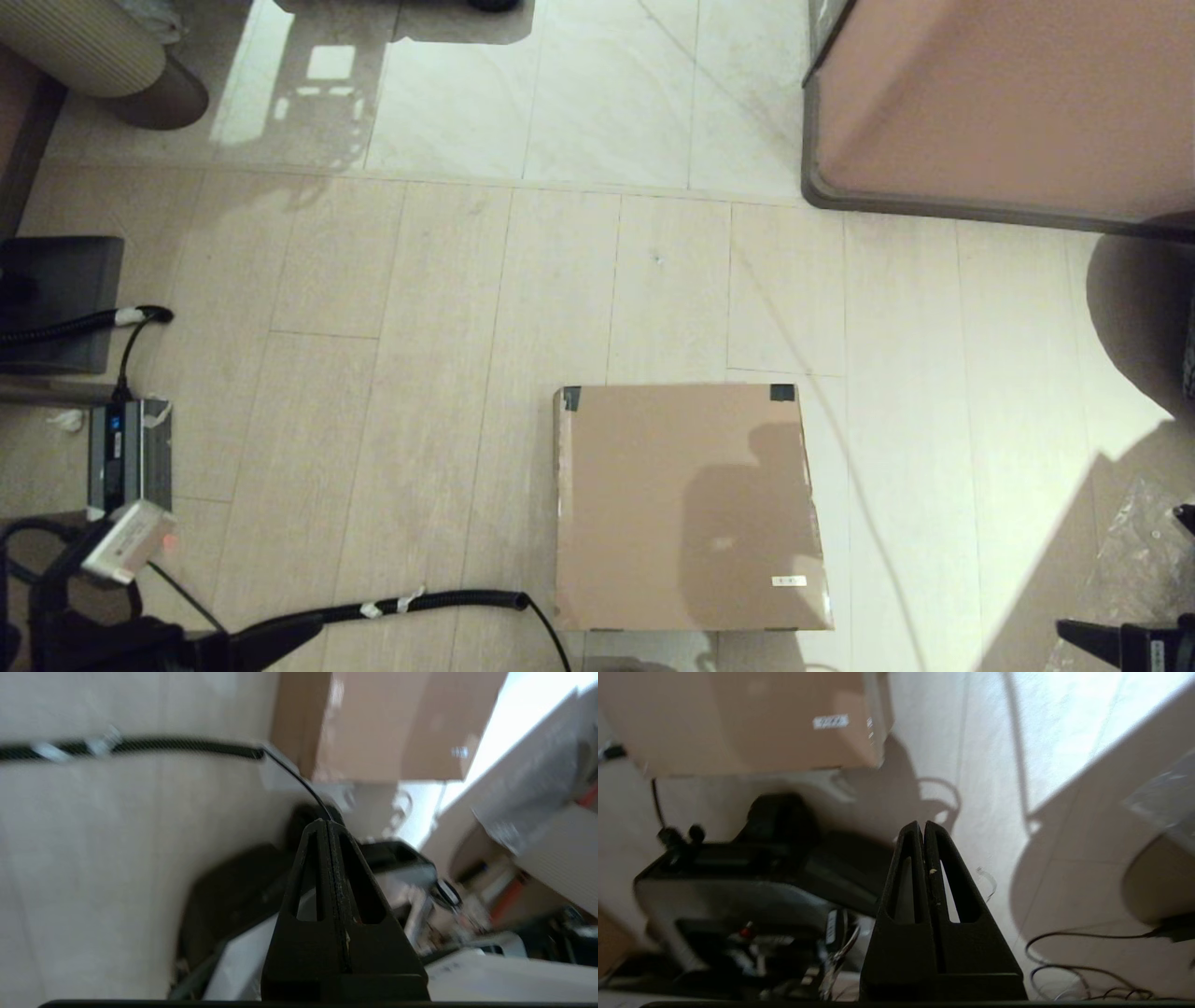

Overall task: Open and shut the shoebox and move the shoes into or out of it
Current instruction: Open the shoe box

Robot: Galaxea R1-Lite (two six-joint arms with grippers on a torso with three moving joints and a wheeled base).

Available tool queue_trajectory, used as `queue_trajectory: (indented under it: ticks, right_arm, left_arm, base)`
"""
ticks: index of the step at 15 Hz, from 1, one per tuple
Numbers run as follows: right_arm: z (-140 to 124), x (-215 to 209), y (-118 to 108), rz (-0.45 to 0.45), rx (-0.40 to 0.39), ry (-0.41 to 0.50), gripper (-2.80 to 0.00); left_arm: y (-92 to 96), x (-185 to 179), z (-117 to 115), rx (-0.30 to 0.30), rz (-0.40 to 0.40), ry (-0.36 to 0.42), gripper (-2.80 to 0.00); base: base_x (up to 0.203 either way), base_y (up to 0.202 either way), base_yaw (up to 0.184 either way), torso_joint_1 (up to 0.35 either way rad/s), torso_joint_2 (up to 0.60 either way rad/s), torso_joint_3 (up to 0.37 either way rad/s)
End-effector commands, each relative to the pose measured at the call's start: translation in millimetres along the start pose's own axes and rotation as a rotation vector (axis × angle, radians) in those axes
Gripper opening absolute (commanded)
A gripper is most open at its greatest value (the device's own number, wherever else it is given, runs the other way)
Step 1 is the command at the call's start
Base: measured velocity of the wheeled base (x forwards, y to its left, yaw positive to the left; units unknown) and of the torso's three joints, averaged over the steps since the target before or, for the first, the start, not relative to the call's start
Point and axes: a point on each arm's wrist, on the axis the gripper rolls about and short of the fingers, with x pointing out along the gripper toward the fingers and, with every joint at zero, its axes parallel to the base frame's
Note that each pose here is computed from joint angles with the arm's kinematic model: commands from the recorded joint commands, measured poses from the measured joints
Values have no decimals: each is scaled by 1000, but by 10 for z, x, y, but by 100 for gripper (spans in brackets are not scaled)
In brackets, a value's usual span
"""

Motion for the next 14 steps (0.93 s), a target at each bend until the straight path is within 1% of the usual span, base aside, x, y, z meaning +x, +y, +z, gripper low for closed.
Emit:
queue_trajectory:
  ticks: [1,4,7,10,11,13,14]
  right_arm:
    - [60,251,-16,31,19,101,-280]
    - [159,555,-32,106,30,116,-280]
    - [260,976,-79,146,34,109,-280]
    - [256,1382,-138,164,33,103,-280]
    - [215,1504,-161,172,37,120,-280]
    - [147,1710,-215,180,49,144,-280]
    - [131,1821,-250,179,53,138,-280]
  left_arm:
    - [78,223,-6,-36,-11,94,-280]
    - [144,536,15,-45,-35,161,-280]
    - [183,935,-2,-24,-68,202,-280]
    - [187,1314,-87,6,-103,240,-280]
    - [195,1457,-132,14,-112,257,-280]
    - [220,1741,-195,32,-124,258,-280]
    - [223,1896,-221,50,-127,238,-280]
  base:
    - [0,0,0,0,0,0]
    - [0,0,0,0,0,0]
    - [0,0,0,0,0,0]
    - [0,0,0,0,0,0]
    - [0,0,0,0,0,0]
    - [0,0,0,0,0,0]
    - [0,0,0,0,0,0]
